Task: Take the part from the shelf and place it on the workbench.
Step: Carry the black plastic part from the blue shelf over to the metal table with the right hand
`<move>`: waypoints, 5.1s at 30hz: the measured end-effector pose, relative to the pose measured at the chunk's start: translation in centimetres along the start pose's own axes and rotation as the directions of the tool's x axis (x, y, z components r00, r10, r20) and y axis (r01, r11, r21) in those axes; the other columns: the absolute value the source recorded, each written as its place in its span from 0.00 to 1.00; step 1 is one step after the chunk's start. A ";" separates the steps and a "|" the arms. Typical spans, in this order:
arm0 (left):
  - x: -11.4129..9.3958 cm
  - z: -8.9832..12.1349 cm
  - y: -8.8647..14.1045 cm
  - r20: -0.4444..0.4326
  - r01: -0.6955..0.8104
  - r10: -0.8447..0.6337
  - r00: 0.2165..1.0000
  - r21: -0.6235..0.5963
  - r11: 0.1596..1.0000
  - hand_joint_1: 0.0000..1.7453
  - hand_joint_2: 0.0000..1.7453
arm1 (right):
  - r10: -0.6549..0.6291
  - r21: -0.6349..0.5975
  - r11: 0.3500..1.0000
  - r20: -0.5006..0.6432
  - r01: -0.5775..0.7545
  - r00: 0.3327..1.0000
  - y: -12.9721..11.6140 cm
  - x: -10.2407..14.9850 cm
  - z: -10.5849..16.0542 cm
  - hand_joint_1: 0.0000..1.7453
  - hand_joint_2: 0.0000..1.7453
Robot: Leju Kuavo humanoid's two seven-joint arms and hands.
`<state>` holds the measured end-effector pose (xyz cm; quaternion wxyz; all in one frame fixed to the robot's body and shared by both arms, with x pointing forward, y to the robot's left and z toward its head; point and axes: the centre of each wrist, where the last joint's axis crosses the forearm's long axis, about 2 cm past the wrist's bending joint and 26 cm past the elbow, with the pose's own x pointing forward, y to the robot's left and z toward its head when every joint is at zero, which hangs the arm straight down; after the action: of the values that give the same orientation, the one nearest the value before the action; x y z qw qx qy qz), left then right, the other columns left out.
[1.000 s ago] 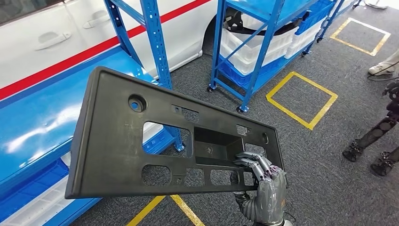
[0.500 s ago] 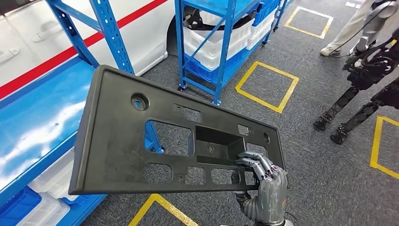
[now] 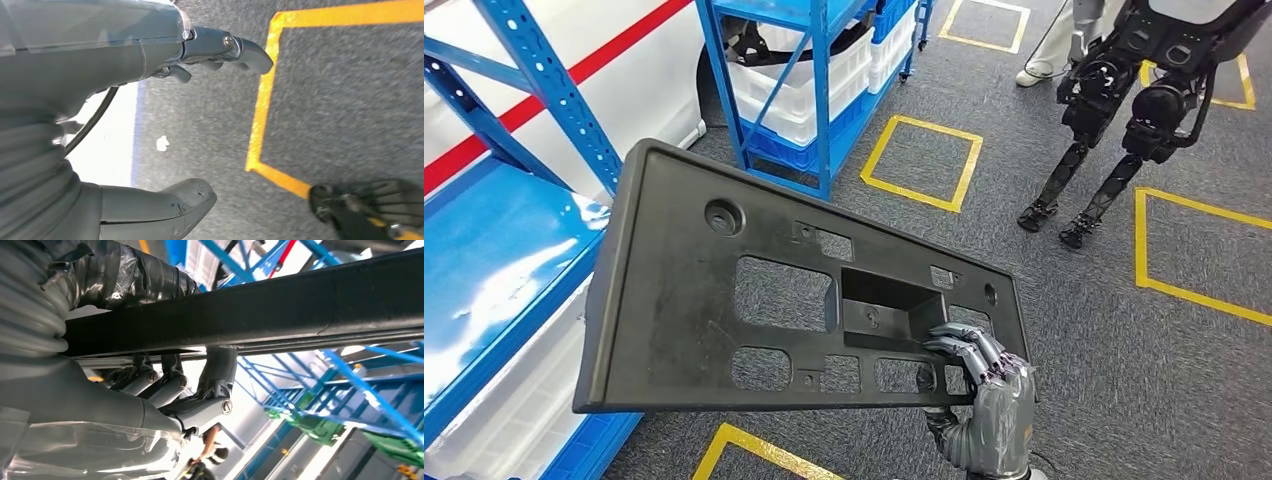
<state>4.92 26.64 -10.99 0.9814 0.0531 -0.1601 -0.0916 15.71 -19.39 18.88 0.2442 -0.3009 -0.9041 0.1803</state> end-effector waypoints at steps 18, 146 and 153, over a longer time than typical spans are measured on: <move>0.0 0.2 -1.4 -0.005 -0.002 0.001 1.000 -0.076 0.997 0.00 1.00 | -0.013 -0.023 1.000 0.038 0.014 0.999 0.7 -0.7 -1.3 1.00 1.00; -0.5 0.2 -0.9 0.007 -0.075 0.076 0.997 -0.130 0.989 0.00 1.00 | -0.034 -0.050 0.998 0.026 0.035 0.999 1.3 -1.5 -2.5 1.00 1.00; -0.2 0.2 -1.0 0.011 -0.075 0.077 0.997 -0.133 0.988 0.00 1.00 | -0.033 -0.049 0.998 0.026 0.035 0.999 1.3 -1.5 -2.5 1.00 1.00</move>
<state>4.47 25.69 -11.02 0.9843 -0.0190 -0.1634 -0.0648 18.75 -18.91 19.77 0.2280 -0.2892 -0.9163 0.1574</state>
